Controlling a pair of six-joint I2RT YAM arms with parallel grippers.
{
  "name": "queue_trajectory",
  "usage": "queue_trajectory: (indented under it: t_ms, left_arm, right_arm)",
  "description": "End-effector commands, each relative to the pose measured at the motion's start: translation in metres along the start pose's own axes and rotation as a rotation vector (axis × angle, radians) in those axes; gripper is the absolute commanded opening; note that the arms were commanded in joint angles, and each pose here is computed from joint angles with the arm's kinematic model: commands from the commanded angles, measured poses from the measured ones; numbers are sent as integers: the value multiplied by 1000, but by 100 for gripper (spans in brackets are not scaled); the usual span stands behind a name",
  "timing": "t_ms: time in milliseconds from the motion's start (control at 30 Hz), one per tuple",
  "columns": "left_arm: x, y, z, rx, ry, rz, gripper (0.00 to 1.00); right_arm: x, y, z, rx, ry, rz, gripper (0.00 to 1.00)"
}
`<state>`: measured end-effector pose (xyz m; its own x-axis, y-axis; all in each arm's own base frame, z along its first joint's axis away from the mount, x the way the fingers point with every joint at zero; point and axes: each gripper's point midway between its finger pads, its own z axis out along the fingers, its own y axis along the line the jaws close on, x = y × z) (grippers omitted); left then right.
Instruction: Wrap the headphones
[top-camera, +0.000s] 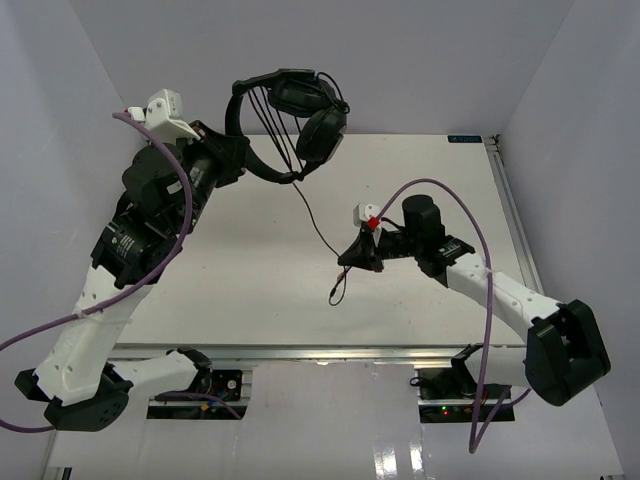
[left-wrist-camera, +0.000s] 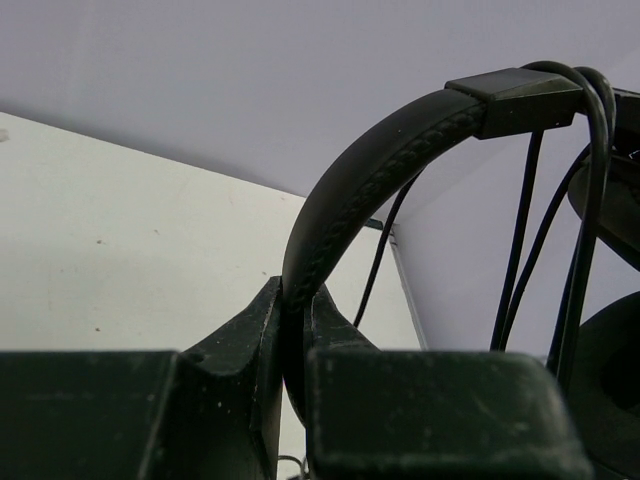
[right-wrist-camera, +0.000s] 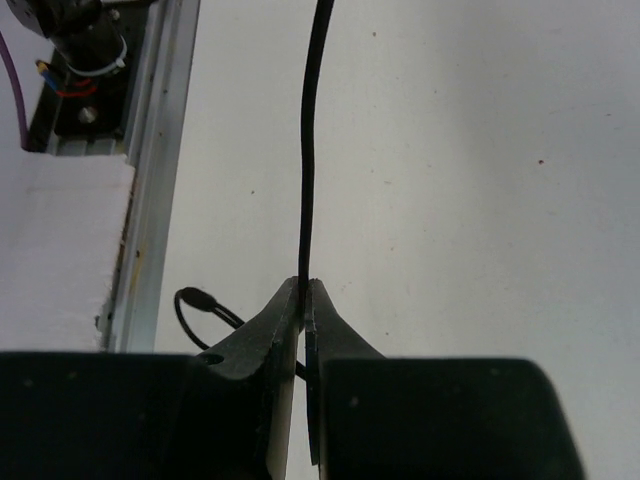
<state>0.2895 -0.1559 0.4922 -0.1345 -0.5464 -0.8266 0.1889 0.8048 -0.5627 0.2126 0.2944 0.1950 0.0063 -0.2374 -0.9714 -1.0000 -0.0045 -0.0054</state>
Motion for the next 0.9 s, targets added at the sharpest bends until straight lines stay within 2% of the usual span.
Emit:
queue_trajectory:
  t_ms: [0,133,200,300,467,567,667,867]
  left_arm:
    - [-32,10,1,-80,-154,-51,0]
    - [-31,23,12,-167,-176,-11,0]
    - [-28,28,19,-202,-180,7,0]
    - [-26,36,22,-240,-194,32,0]
    - [-18,44,25,-263,-191,46,0]
    - [-17,46,24,-268,-189,52,0]
    - [-19,49,18,-269,-191,53,0]
    - [-23,50,7,-261,-188,51,0]
  right_arm:
    - [-22,10,-18,1,112,-243,8]
    - [-41,5,-38,18,236,-407,8]
    - [-67,0,-56,35,320,-553,8]
    - [-106,-1,-75,76,370,-704,8]
    - [-137,20,-85,99,415,-834,8]
    - [-138,39,-83,89,419,-895,8]
    - [-129,43,-87,111,475,-916,8]
    - [-138,21,-101,263,536,-934,8]
